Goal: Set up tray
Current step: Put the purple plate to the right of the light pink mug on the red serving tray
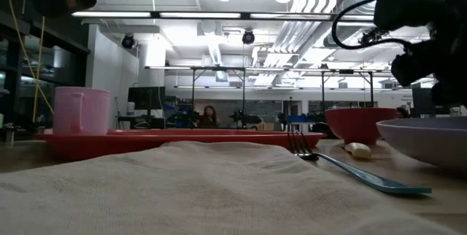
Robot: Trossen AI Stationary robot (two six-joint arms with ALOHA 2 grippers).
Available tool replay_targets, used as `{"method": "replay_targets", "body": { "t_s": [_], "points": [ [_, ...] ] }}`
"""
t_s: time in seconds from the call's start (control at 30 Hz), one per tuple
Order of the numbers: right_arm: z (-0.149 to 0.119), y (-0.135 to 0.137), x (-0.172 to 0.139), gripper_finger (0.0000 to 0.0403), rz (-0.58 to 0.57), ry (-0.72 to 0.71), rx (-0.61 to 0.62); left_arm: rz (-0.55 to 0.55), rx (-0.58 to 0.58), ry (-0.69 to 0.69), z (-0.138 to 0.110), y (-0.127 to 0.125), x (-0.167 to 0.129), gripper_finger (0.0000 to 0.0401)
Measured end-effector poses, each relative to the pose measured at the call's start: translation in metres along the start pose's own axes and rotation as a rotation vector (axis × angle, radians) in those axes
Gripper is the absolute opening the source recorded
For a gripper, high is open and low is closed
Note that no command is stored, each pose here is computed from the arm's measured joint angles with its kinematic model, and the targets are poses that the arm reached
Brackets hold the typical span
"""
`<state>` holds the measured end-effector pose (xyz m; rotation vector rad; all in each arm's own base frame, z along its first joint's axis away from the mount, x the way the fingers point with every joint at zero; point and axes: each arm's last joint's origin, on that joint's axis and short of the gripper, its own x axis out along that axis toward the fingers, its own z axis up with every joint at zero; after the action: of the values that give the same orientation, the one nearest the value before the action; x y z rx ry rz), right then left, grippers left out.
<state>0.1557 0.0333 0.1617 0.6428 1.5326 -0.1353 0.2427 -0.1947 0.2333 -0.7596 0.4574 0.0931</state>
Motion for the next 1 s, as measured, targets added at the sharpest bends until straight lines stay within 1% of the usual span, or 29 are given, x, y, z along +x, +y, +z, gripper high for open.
{"method": "replay_targets", "body": {
  "t_s": [0.23, 0.63, 0.73, 0.83, 0.93, 1.0],
  "points": [
    [0.005, 0.016, -0.030, 0.0000, 0.012, 0.006, -0.037, 0.004, -0.001, -0.009, 0.000, 0.000, 0.000, 0.0172],
    [0.013, 0.048, -0.086, 0.0000, 0.164, -0.051, -0.084, 0.018, -0.002, -0.034, 0.004, 0.001, 0.001, 0.0172],
    [0.015, 0.055, -0.099, 0.0000, 0.197, -0.088, -0.090, 0.033, -0.012, -0.054, 0.011, 0.005, 0.006, 0.0172],
    [0.019, 0.061, -0.107, 0.0000, 0.213, -0.128, -0.085, 0.033, 0.024, -0.057, 0.023, 0.005, 0.011, 0.0172],
    [0.026, 0.065, -0.109, 0.0000, 0.181, -0.166, -0.082, -0.008, 0.037, -0.036, 0.040, 0.001, 0.016, 0.0172],
    [0.032, 0.068, -0.110, 0.0000, 0.142, -0.199, -0.080, -0.036, 0.020, -0.015, 0.052, -0.001, 0.019, 0.0172]
  ]
}}
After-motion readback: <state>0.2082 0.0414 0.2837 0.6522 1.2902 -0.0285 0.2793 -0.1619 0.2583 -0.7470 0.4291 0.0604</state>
